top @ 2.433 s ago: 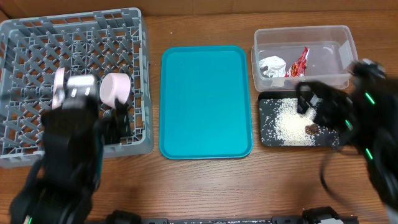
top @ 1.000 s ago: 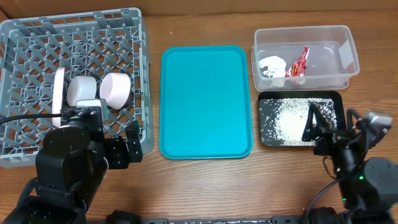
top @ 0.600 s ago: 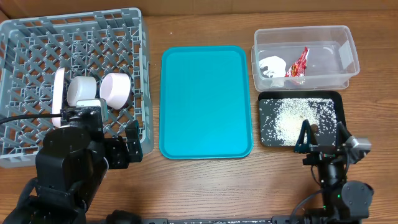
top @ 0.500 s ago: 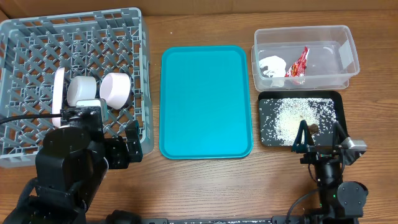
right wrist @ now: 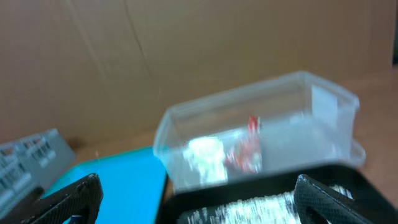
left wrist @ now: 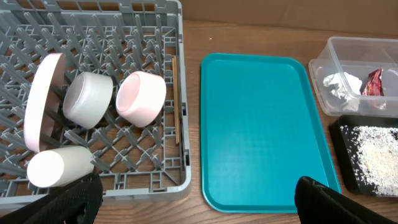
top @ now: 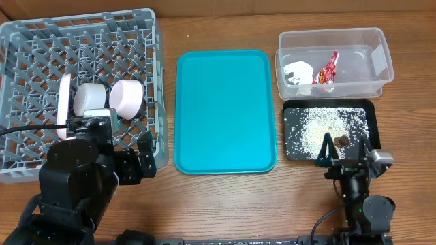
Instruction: Sort waste into correct bins and load items into the dishwasher
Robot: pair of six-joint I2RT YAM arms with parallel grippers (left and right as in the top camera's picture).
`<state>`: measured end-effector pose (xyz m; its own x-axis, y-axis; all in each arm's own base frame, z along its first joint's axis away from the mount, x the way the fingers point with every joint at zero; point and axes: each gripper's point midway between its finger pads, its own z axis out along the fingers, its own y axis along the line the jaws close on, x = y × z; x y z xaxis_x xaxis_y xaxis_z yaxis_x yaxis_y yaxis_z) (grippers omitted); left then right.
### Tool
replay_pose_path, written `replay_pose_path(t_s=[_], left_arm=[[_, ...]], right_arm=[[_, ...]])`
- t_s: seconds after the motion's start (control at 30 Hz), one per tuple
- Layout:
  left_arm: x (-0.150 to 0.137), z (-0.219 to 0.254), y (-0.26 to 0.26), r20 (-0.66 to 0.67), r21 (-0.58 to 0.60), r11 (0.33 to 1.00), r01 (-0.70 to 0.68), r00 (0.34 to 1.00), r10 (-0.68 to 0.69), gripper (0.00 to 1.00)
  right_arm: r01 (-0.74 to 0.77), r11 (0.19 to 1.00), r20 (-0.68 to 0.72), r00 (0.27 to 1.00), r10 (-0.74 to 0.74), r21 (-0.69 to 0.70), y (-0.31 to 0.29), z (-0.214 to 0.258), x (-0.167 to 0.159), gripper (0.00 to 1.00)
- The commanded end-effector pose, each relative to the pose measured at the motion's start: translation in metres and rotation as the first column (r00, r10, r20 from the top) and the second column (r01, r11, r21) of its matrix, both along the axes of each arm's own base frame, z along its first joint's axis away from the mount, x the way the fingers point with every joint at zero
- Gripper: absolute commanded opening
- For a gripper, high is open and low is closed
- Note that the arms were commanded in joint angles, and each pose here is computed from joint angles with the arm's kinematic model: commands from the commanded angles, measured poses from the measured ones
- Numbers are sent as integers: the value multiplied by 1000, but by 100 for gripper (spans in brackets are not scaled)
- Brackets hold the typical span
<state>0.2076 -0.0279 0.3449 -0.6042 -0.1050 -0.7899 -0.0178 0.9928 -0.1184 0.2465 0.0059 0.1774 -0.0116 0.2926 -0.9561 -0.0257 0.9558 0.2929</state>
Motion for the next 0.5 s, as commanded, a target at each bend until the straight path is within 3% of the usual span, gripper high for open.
replay_pose_path(t_s=[0.0,0.47], left_arm=[[-1,3,-3,8,-14,1000,11,1000,-11,100],[-1,3,-3,8,-14,1000,11,1000,-11,100]], right_arm=[[2,1000,-20,1000,-2,-8,-1,-7,0,100],[2,1000,-24,1000,-2,-8,-1,-9,0,100]])
